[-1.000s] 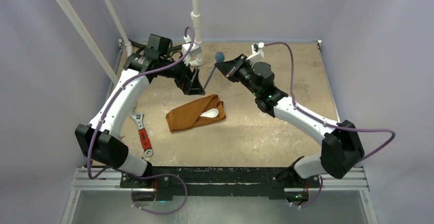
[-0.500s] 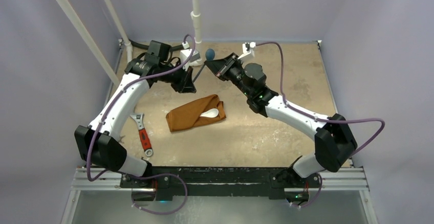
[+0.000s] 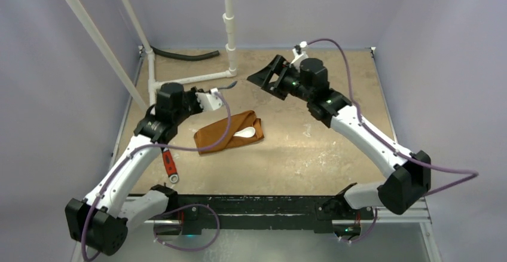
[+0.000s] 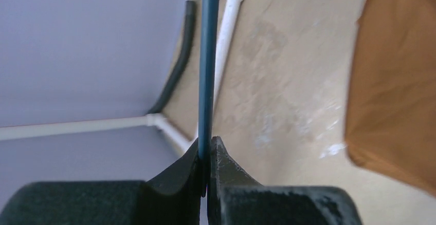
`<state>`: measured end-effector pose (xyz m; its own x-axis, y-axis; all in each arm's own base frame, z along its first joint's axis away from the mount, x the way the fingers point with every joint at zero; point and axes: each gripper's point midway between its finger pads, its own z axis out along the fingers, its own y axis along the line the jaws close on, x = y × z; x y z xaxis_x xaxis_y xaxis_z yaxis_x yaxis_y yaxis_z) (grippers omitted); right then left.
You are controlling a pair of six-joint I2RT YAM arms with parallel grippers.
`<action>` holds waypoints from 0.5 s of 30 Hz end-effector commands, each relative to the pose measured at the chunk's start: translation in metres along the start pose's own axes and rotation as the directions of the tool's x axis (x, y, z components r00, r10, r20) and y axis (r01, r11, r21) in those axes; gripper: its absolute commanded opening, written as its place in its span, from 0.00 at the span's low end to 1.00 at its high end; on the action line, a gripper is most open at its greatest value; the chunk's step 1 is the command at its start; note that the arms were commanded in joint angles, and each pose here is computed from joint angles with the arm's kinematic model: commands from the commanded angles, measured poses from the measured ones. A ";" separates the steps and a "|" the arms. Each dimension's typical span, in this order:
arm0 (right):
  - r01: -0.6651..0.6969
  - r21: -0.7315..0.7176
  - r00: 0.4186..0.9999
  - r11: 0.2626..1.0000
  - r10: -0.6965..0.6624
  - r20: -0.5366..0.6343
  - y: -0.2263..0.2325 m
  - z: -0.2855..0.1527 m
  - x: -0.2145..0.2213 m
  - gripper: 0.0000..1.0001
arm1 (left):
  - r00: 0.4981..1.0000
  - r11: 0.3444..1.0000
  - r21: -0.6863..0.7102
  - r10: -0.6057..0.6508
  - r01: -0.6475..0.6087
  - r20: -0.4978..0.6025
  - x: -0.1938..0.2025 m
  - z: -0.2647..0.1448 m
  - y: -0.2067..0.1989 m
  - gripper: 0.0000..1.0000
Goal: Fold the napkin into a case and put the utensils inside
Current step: Pass from the left arm to the right
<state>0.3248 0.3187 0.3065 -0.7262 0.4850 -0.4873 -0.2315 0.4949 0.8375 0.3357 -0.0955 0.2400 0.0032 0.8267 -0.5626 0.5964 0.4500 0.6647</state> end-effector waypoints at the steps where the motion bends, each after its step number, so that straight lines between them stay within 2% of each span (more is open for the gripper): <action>1: 0.006 -0.047 0.997 0.999 -0.010 -0.078 0.026 -0.036 -0.010 0.90 | 0.898 0.829 -0.357 0.435 -0.430 -0.070 -0.010 -0.023 0.056 0.00; 4: 0.013 0.002 0.986 1.000 -0.012 -0.164 0.013 -0.025 0.005 0.89 | 0.809 0.674 -0.492 0.577 -0.552 -0.117 -0.024 -0.040 0.060 0.00; 8: 0.000 0.003 0.979 1.000 0.000 -0.202 0.009 -0.017 0.020 0.83 | 0.701 0.481 -0.598 0.684 -0.642 -0.202 -0.034 -0.058 0.057 0.00; 12: 0.002 0.003 0.963 1.000 -0.002 -0.271 0.009 -0.004 0.046 0.80 | 0.635 0.391 -0.607 0.730 -0.692 -0.254 -0.035 -0.062 0.050 0.00; 15: -0.005 -0.007 0.955 1.000 0.003 -0.297 0.008 0.002 0.058 0.74 | 0.624 0.381 -0.602 0.737 -0.702 -0.261 -0.037 -0.063 0.049 0.00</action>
<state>0.2971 0.3400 0.2859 -0.8642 0.3070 -0.3986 -0.2022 0.5135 0.8339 0.3246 -0.0861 0.2754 0.2990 0.9388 0.1709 -0.0659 -0.1583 0.9852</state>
